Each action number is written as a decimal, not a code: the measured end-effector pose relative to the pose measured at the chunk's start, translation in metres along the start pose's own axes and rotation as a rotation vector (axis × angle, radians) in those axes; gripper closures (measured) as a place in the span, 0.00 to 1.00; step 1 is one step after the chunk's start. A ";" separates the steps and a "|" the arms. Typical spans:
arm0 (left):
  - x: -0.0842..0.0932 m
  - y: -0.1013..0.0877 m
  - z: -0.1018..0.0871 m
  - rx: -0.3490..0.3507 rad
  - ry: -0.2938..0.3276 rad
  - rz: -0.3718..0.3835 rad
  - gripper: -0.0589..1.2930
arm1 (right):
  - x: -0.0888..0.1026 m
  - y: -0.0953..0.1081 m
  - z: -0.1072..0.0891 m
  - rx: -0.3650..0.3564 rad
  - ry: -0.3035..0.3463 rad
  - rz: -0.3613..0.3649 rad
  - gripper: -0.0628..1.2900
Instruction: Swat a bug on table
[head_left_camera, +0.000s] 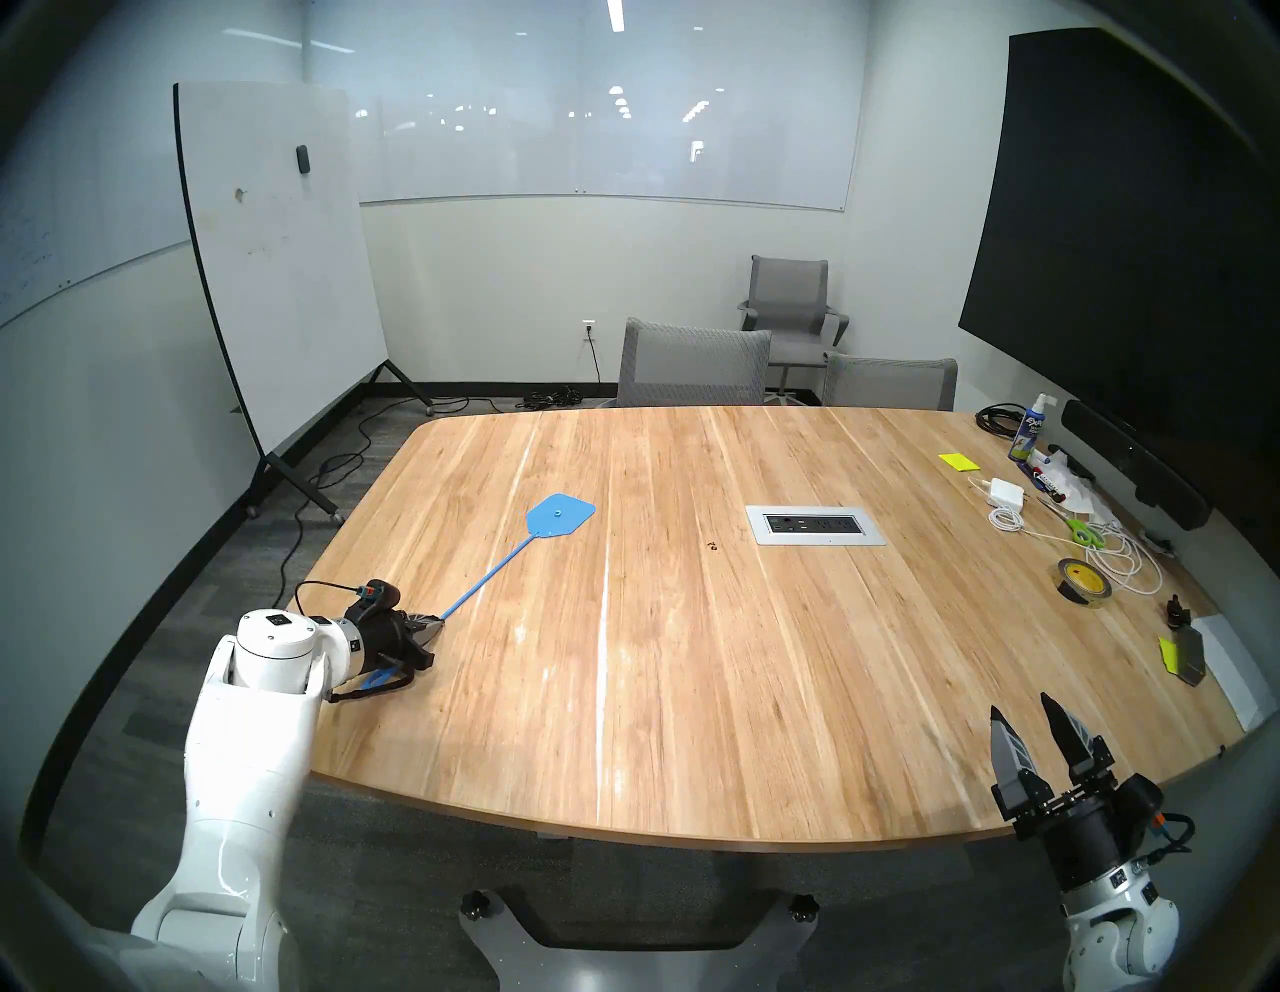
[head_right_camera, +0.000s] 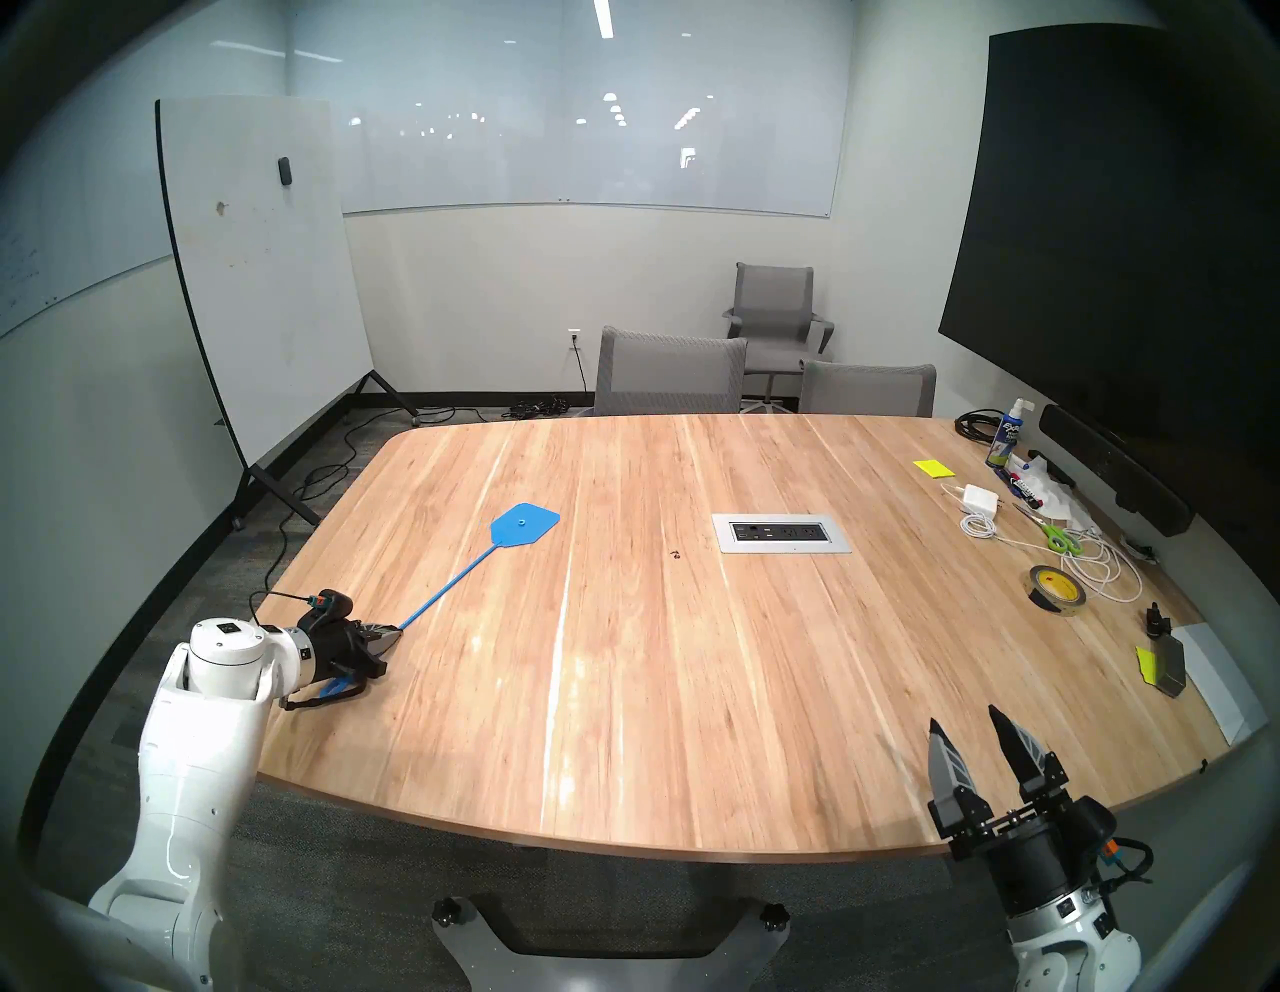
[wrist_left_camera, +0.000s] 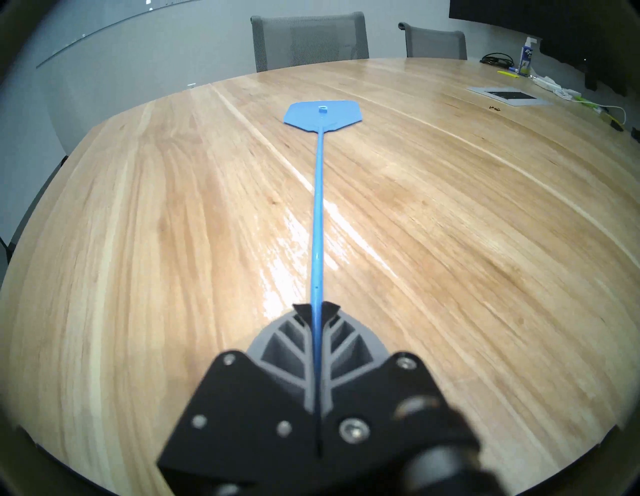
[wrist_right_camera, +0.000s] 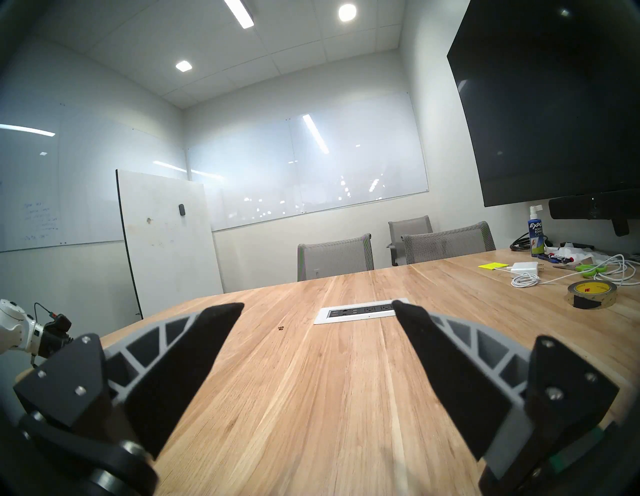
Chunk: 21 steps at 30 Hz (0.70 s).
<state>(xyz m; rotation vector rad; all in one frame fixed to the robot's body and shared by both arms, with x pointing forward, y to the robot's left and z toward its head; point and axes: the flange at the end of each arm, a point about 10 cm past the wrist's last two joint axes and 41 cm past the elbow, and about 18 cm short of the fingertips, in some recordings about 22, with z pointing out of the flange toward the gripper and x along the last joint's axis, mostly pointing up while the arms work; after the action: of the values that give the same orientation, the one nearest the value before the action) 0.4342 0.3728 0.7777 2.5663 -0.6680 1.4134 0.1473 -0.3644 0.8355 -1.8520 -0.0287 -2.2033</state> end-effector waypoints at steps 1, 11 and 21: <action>0.000 0.000 0.000 0.001 0.002 0.008 0.96 | 0.000 0.000 0.000 0.000 0.000 0.000 0.04; -0.006 0.001 0.000 0.009 0.037 0.049 0.96 | 0.000 0.000 0.000 0.000 0.000 0.000 0.04; -0.009 0.001 0.000 0.005 0.063 0.048 0.96 | 0.000 0.000 0.000 0.000 0.000 0.000 0.04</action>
<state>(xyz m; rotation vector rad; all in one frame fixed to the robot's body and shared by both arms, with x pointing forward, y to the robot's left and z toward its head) 0.4296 0.3750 0.7700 2.5141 -0.7221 1.5053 0.1472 -0.3645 0.8356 -1.8523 -0.0285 -2.2033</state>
